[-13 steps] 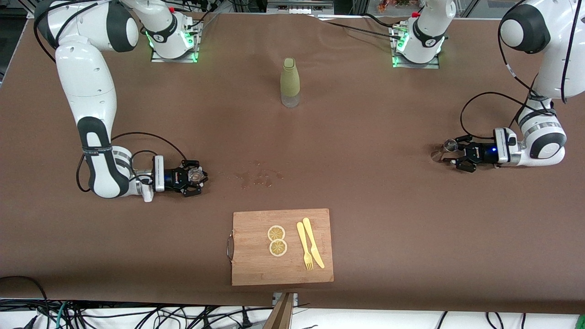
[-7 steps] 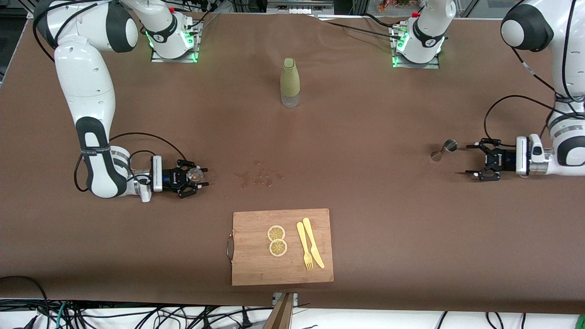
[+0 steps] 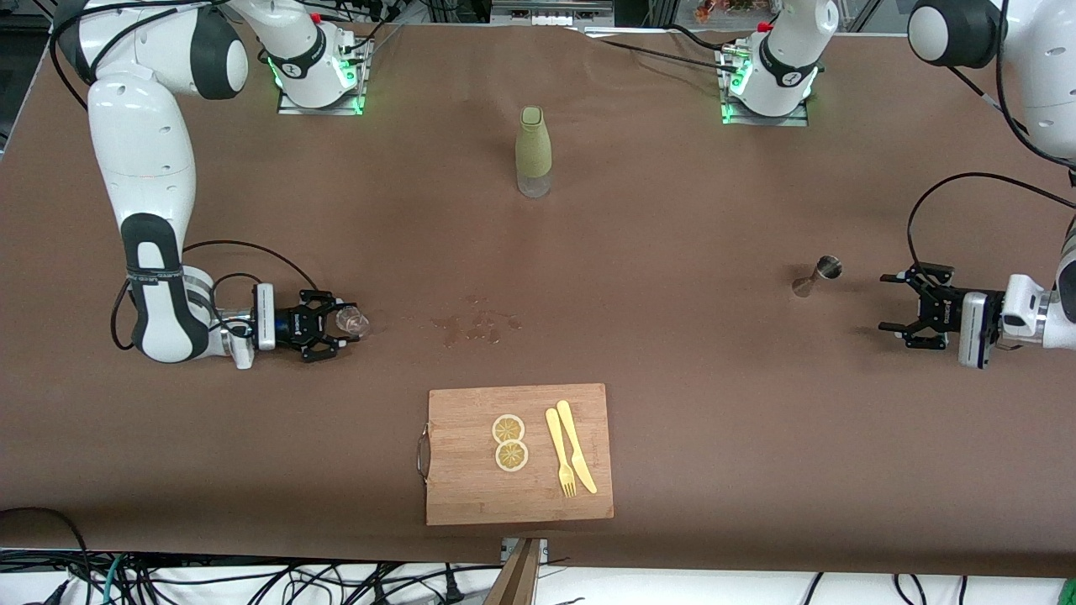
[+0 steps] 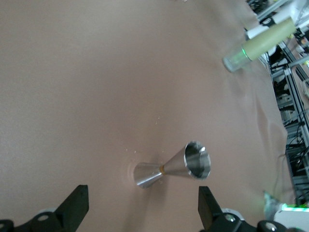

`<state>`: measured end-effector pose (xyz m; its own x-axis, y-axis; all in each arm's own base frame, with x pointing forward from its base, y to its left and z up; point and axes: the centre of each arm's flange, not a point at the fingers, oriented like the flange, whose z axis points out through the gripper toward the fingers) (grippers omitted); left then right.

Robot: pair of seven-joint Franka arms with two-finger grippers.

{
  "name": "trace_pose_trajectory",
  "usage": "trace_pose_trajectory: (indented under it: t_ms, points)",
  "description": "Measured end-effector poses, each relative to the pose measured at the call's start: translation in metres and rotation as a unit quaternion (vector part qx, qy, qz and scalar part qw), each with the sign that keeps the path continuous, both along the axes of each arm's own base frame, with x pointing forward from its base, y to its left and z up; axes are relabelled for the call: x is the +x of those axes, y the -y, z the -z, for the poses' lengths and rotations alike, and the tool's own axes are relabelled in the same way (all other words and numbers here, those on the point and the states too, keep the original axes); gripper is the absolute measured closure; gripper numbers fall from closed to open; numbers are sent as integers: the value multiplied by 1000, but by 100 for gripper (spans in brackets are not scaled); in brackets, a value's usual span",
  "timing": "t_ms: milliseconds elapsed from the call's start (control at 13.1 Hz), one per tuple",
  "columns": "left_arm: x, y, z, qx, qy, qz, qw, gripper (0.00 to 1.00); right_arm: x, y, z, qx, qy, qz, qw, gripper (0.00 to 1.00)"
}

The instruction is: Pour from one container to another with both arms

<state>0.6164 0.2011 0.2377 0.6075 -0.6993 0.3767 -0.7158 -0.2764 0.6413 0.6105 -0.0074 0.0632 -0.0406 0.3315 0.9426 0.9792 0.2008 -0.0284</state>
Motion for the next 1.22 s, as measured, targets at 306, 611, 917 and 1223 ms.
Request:
trace_pose_trajectory:
  t_ms: [306, 611, 917, 1223]
  points:
    - [14, 34, -63, 117, -83, -71, 987, 0, -2, 33, -7, -22, 3, -12, 1000, 22]
    - [20, 77, -132, 216, -115, -126, 961, 0, 12, 56, -45, -68, 19, -44, 997, 22]
    - [15, 150, -222, 313, -97, -162, 931, 0, 34, 71, -143, -170, 11, -44, 984, 21]
    - [-4, 176, -309, 346, -12, -178, 921, 0, 33, 68, -248, -276, -36, 8, 960, 21]
